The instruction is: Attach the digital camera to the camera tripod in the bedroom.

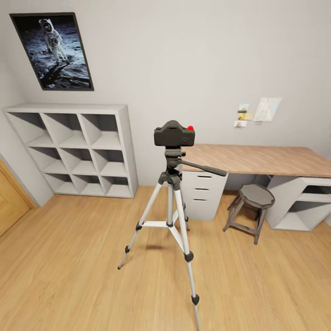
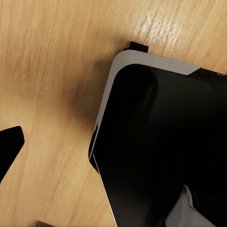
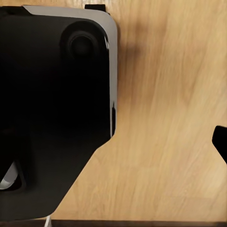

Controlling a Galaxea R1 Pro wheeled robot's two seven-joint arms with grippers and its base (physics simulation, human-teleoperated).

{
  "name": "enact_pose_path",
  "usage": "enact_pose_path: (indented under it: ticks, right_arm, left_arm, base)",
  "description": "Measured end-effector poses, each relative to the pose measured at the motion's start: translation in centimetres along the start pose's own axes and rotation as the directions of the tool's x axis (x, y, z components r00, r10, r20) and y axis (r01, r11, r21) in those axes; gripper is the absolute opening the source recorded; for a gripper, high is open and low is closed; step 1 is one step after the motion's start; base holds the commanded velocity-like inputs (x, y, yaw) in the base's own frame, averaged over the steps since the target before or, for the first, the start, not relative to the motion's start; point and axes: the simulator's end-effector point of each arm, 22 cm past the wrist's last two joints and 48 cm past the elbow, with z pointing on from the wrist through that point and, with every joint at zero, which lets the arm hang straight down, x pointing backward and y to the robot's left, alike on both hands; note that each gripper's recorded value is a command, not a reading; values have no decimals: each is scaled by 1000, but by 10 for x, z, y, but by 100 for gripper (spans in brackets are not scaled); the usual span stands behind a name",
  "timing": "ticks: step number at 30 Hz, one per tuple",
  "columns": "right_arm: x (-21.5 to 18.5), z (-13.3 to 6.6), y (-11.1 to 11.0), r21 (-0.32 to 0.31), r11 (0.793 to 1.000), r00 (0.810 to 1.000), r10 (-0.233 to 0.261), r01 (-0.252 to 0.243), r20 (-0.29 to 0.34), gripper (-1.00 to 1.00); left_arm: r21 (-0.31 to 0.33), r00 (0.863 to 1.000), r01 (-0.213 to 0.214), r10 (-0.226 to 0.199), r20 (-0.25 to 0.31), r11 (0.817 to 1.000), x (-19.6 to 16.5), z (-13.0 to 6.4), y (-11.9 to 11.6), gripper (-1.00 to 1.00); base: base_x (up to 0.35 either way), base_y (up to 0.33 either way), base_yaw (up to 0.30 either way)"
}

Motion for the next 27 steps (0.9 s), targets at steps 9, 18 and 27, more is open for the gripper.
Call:
enact_pose_path:
  ticks: [9, 18, 27]
  right_arm:
    - [1, -1, 1, -1, 1000, 1000, 3, -3, 8, 100]
    - [9, -2, 1, -1, 1000, 999, 25, -25, 48, 100]
    - [6, -3, 0, 0, 1000, 997, 31, -31, 74, 100]
  left_arm:
    - [3, 1000, 3, -3, 15, 1000, -6, -2, -1, 100]
    - [6, 1000, 4, -5, 29, 1000, -11, -3, -1, 100]
    - [9, 999, 6, -7, 42, 1000, -16, -5, -2, 100]
  base:
    - [0, 0, -76]
    - [0, 0, -77]
    - [0, 0, -78]
